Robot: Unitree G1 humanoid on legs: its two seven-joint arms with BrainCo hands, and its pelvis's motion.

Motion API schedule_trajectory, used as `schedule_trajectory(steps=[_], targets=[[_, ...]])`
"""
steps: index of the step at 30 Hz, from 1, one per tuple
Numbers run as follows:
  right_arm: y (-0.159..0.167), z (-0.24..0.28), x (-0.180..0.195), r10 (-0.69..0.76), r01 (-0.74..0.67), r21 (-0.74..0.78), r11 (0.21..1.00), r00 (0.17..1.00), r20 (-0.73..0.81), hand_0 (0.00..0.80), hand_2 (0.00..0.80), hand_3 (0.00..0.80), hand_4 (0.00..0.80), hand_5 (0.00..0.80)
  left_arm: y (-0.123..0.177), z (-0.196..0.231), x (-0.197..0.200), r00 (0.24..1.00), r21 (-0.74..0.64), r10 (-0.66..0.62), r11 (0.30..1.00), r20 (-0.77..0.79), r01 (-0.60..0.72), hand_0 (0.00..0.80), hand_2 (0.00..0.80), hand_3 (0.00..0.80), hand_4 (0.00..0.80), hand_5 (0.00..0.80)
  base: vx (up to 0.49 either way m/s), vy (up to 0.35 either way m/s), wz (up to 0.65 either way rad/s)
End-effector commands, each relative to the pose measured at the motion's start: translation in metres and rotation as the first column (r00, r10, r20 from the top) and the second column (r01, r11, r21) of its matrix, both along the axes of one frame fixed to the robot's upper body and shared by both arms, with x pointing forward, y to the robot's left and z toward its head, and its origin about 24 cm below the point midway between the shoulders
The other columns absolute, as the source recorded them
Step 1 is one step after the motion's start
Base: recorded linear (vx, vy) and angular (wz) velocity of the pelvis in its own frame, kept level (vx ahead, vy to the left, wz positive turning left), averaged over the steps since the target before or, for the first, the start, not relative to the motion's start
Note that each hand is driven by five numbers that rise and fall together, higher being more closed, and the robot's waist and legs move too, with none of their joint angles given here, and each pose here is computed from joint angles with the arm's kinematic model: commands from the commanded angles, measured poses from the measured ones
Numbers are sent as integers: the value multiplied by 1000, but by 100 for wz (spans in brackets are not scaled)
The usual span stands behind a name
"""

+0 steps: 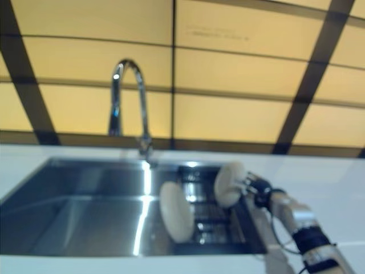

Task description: Take plates into dishwasher

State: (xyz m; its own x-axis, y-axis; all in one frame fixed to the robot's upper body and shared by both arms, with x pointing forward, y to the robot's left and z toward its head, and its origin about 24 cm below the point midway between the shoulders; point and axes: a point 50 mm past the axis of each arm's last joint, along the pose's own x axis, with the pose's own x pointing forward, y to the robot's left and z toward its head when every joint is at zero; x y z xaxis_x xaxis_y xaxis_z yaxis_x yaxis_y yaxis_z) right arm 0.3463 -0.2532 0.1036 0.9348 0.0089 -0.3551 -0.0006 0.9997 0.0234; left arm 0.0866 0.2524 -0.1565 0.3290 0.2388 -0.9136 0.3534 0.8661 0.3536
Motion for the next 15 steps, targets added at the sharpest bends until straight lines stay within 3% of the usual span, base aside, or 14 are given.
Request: schedule_trajectory(steps=[1, 15], targets=[[13, 13, 14, 10, -12, 54, 998, 999, 34, 0, 0, 0, 0, 0, 2, 5, 22, 998, 16, -33, 999, 49, 33, 0, 0, 0, 0, 0, 0, 0, 0], [23, 11, 17, 27, -29, 58, 998, 999, 20, 0, 0, 0, 0, 0, 1, 6, 24, 998, 15, -44, 999, 50, 43, 0, 0, 0, 0, 0, 0, 0, 0]])
